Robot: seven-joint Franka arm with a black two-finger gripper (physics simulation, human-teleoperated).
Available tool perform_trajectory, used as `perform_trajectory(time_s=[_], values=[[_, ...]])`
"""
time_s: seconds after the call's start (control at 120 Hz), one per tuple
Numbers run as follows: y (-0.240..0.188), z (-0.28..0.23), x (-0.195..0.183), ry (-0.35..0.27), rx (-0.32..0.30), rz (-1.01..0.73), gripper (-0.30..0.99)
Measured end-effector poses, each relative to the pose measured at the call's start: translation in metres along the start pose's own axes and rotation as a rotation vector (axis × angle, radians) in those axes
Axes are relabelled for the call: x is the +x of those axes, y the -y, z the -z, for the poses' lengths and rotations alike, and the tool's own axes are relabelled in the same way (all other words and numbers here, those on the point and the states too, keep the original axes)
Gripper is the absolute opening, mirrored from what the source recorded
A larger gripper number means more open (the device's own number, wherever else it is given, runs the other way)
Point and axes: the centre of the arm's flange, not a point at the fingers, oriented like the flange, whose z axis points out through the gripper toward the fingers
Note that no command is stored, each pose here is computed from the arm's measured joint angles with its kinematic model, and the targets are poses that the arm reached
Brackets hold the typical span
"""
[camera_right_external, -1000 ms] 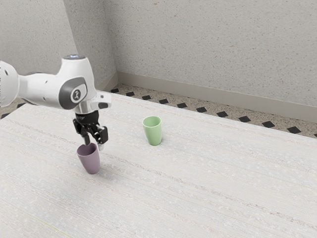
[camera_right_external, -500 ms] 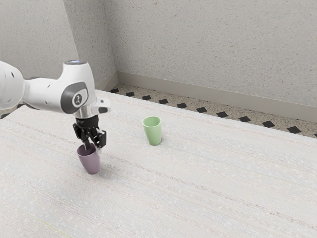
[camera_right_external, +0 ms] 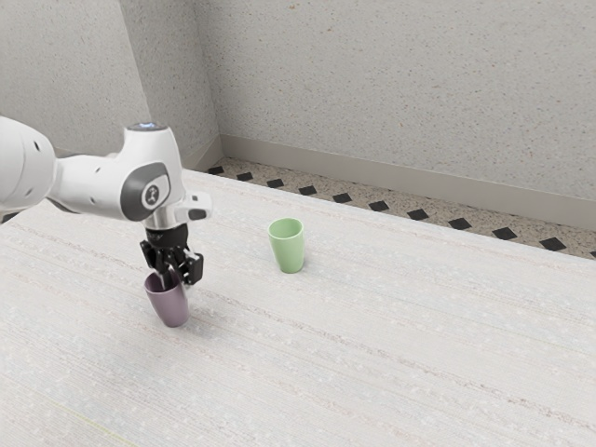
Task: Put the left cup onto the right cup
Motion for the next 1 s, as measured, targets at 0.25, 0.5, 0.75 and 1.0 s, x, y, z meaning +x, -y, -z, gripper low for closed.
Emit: perform_trajectory(time_s=[0.25,0.5,0.75,1.0], values=[[0.0,-0.0022,0.0006,0.0,-0.001,0.001,0.07],[-0.0006,-0.0049,-0.0007,0.004,-0.015,0.01,-0.06],[-0.0007,-0.0024,-0.0012,0.0,-0.02,0.015,-0.08],[-0.0005,0.0041,-0.0031,-0.004,-0.025,0.018,-0.08]])
